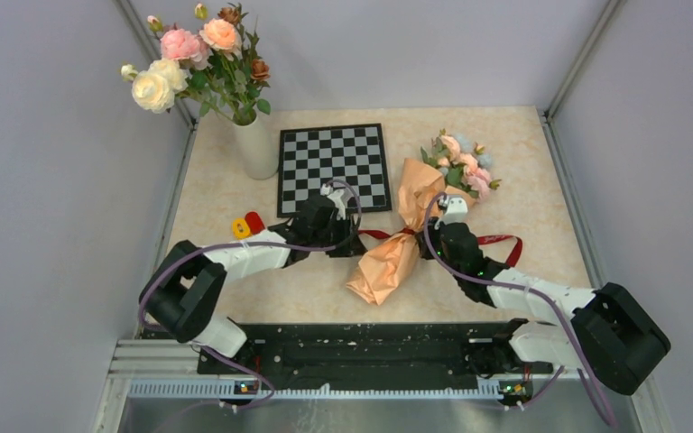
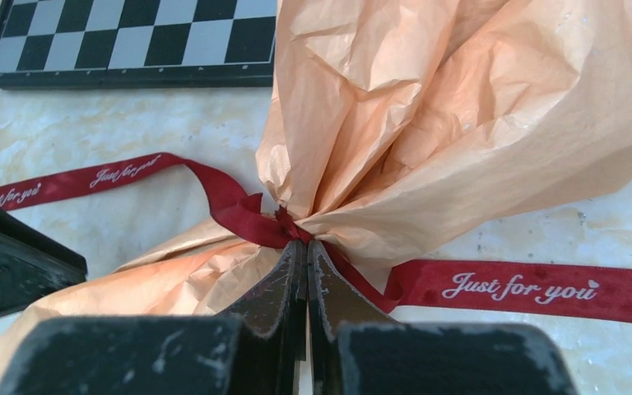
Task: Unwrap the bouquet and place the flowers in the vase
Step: Untie the ribbon from the wrapping paper.
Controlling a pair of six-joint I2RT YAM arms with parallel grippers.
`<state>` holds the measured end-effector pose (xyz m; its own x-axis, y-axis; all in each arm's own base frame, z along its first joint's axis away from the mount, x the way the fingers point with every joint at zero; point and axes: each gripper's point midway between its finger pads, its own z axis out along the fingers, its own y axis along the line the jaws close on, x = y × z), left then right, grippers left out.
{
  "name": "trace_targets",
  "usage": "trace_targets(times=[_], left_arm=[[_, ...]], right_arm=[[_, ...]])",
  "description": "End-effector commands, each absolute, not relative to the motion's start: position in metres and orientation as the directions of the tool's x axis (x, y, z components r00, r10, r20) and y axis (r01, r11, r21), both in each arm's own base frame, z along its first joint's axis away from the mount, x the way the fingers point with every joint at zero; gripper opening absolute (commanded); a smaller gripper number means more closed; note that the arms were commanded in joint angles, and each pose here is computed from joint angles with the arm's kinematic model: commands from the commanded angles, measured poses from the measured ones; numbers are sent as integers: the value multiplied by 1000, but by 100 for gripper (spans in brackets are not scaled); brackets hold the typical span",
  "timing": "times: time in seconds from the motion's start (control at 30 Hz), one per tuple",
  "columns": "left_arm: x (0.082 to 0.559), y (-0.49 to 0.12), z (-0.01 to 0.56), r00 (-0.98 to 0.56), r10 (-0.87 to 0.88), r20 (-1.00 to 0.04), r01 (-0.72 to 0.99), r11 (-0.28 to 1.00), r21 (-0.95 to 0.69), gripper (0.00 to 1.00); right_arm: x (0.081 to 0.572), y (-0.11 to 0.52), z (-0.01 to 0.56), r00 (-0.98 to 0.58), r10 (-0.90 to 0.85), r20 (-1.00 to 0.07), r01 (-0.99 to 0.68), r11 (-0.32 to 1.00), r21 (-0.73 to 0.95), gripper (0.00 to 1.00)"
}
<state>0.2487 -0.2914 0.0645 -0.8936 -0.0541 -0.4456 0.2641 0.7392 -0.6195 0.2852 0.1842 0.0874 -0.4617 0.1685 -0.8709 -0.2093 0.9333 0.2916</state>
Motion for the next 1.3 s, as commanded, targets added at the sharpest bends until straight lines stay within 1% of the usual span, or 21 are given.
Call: trace_targets(times=[0.0, 0.03, 0.17, 0.23, 0.3, 0.43, 0.53, 0.67, 0.77, 0.83, 0.87, 0.93, 0.97, 1.0, 1.07, 1.2, 1.23, 1.27], left_arm=[[270, -298, 123, -794, -80, -602, 385, 701, -601, 38], [271, -298, 128, -784, -87, -615, 393, 696, -601, 44], [269, -309, 143, -752, -73, -655, 473, 633, -613, 58], [267, -318, 146, -748, -51, -662, 508, 598, -620, 64], [265, -326, 141, -756, -13, -654, 526, 582, -620, 68], [267, -334, 127, -761, 45, -647, 539, 599, -593, 72], [270, -337, 115, -765, 74, -640, 545, 605, -581, 73], [269, -343, 102, -786, 96, -611, 537, 594, -598, 73], [266, -349, 96, -792, 106, -602, 539, 585, -606, 76], [265, -352, 90, -797, 113, -594, 536, 585, -608, 77], [264, -353, 88, -798, 116, -592, 536, 586, -608, 75], [265, -354, 84, -802, 119, -585, 530, 592, -607, 63], [265, -354, 81, -806, 120, -580, 525, 598, -606, 56], [265, -353, 78, -809, 123, -575, 521, 603, -604, 51], [265, -353, 74, -811, 127, -572, 518, 609, -600, 43], [263, -353, 66, -816, 136, -561, 513, 617, -597, 33], [263, -353, 65, -817, 137, -560, 512, 618, -597, 28], [262, -353, 63, -819, 138, -557, 511, 619, -597, 21]], right_arm=[[288, 197, 105, -425, 183, -886, -284, 903, 322, 0], [287, 198, 104, -430, 180, -885, -289, 901, 323, 0], [287, 204, 100, -444, 169, -880, -307, 894, 326, 0], [287, 206, 100, -447, 163, -880, -318, 890, 327, 0], [287, 209, 99, -452, 161, -877, -327, 885, 331, 0], [286, 213, 99, -456, 150, -877, -350, 876, 332, 0], [285, 215, 98, -460, 144, -876, -358, 873, 331, 0], [285, 216, 98, -463, 137, -876, -366, 871, 329, 0], [285, 217, 96, -466, 135, -875, -366, 870, 329, 0], [285, 218, 94, -468, 135, -873, -367, 870, 330, 0], [286, 218, 94, -468, 135, -874, -367, 870, 331, 0], [286, 217, 93, -467, 136, -874, -359, 874, 328, 0], [286, 216, 94, -465, 137, -875, -356, 875, 327, 0], [286, 216, 94, -461, 139, -877, -354, 877, 325, 0], [286, 215, 95, -457, 139, -879, -350, 880, 321, 0], [286, 215, 95, -455, 141, -879, -352, 879, 323, 0], [286, 216, 94, -458, 138, -878, -353, 878, 322, 0], [286, 216, 94, -457, 140, -879, -352, 878, 323, 0]])
